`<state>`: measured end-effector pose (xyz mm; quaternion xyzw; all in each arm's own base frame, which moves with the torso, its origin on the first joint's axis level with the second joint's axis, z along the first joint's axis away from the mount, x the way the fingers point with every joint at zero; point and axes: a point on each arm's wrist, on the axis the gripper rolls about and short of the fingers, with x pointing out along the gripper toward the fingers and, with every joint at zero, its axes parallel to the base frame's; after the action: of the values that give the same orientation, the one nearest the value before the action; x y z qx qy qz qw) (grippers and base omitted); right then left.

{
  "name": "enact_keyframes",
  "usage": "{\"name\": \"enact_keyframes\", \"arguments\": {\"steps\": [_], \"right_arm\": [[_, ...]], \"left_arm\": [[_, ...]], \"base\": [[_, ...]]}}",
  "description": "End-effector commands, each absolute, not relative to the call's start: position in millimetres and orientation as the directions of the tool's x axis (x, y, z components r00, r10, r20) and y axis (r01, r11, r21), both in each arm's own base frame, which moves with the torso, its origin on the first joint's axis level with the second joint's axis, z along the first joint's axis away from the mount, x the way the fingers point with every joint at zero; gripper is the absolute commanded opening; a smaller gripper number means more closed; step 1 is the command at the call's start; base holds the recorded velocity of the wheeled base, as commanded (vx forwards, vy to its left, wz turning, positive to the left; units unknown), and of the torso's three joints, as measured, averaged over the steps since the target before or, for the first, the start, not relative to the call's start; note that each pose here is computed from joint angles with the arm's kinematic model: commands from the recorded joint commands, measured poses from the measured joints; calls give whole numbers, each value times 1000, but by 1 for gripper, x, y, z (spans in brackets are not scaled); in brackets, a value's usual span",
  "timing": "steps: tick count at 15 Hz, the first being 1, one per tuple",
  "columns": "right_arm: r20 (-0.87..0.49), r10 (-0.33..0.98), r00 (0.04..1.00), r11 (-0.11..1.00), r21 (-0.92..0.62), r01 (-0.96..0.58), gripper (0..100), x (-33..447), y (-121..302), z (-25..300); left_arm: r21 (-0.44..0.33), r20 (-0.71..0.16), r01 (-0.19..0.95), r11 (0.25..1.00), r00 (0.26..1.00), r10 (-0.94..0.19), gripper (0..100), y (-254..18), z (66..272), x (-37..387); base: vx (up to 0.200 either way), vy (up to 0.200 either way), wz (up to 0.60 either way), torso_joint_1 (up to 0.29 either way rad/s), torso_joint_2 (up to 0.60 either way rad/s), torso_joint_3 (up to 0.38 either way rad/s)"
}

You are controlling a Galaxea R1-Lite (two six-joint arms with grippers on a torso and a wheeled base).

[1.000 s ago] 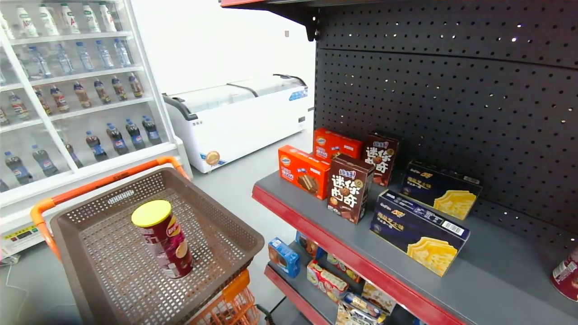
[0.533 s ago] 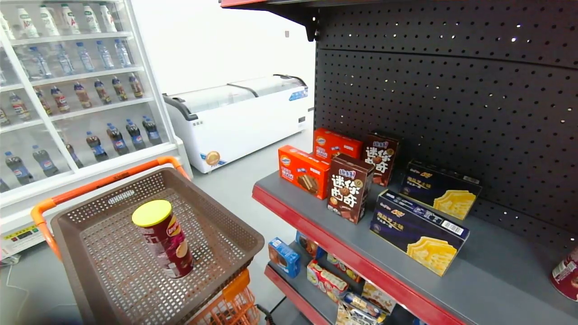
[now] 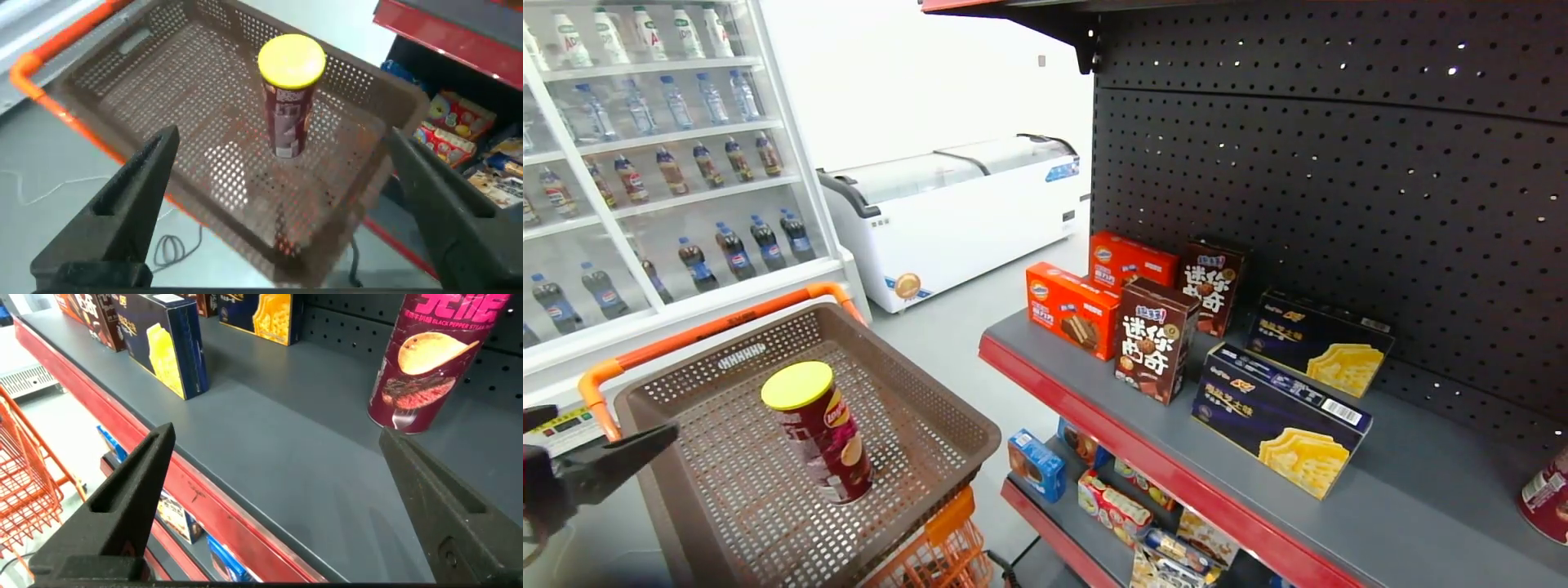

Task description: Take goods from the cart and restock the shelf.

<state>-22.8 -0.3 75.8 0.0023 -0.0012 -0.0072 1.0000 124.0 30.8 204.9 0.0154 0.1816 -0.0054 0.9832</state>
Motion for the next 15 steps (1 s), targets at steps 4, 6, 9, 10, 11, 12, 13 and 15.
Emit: {"name": "enact_keyframes", "arguments": {"steps": [4,6,9,10,11,12,13,15], "right_arm": [[3,-14,1000,1000,5,14,100,-23,0,76],[3,-15,1000,1000,5,15,100,-23,0,76],[3,-14,1000,1000,5,14,100,-23,0,76],[3,-14,1000,1000,5,14,100,-23,0,76],[3,-14,1000,1000,5,14,100,-23,0,76],[3,-15,1000,1000,5,15,100,-23,0,76],[3,-14,1000,1000,5,14,100,-23,0,76],[3,-15,1000,1000,5,15,100,-23,0,76]], "left_arm": [[-43,-498,75,996,863,-87,100,43,92,183],[-47,-488,102,994,866,-112,100,41,83,199],[-50,-492,139,989,858,-145,100,38,70,223],[-49,-489,146,988,859,-152,100,37,68,227],[-41,-481,163,986,862,-162,100,36,62,237],[-32,-459,179,983,871,-173,100,33,57,245],[-25,-439,188,982,880,-180,100,32,51,252],[-13,-411,198,980,892,-186,100,31,43,259]], "base": [[0,0,0,0,0,0],[0,0,0,0,0,0],[0,0,0,0,0,0],[0,0,0,0,0,0],[0,0,0,0,0,0],[0,0,0,0,0,0],[0,0,0,0,0,0],[0,0,0,0,0,0]]}}
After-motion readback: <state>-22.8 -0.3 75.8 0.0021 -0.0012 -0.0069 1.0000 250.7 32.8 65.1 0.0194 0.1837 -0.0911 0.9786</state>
